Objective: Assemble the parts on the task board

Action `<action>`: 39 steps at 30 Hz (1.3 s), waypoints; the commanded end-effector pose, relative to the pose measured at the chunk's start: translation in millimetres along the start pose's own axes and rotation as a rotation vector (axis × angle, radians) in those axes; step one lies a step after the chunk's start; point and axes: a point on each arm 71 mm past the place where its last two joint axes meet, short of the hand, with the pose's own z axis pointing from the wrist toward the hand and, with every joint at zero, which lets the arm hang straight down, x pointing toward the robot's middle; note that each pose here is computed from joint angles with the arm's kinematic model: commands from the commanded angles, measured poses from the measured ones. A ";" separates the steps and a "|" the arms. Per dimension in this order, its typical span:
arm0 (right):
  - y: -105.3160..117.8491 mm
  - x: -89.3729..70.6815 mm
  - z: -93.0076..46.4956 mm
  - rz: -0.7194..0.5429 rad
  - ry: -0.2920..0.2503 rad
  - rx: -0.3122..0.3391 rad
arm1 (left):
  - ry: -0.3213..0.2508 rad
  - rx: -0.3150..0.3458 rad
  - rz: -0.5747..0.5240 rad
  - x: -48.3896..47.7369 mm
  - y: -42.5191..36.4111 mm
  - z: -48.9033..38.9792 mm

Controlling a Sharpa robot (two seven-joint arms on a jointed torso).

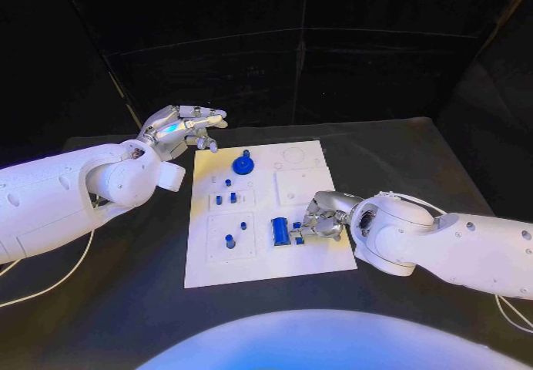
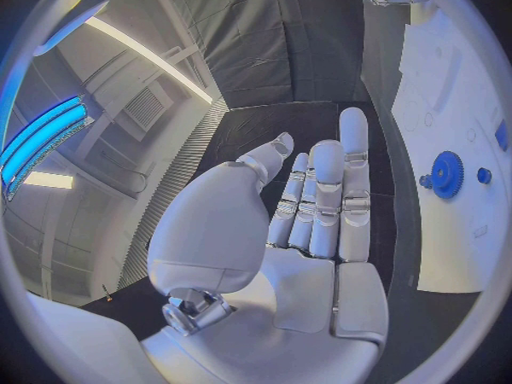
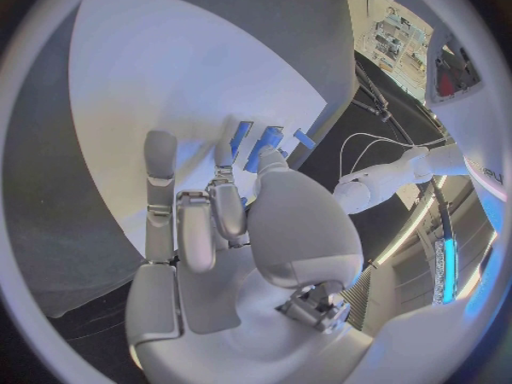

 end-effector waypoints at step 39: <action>-61.6 -76.6 55.3 0.877 -0.303 -0.281 | -0.069 0.060 0.016 -6.2 1.2 15.0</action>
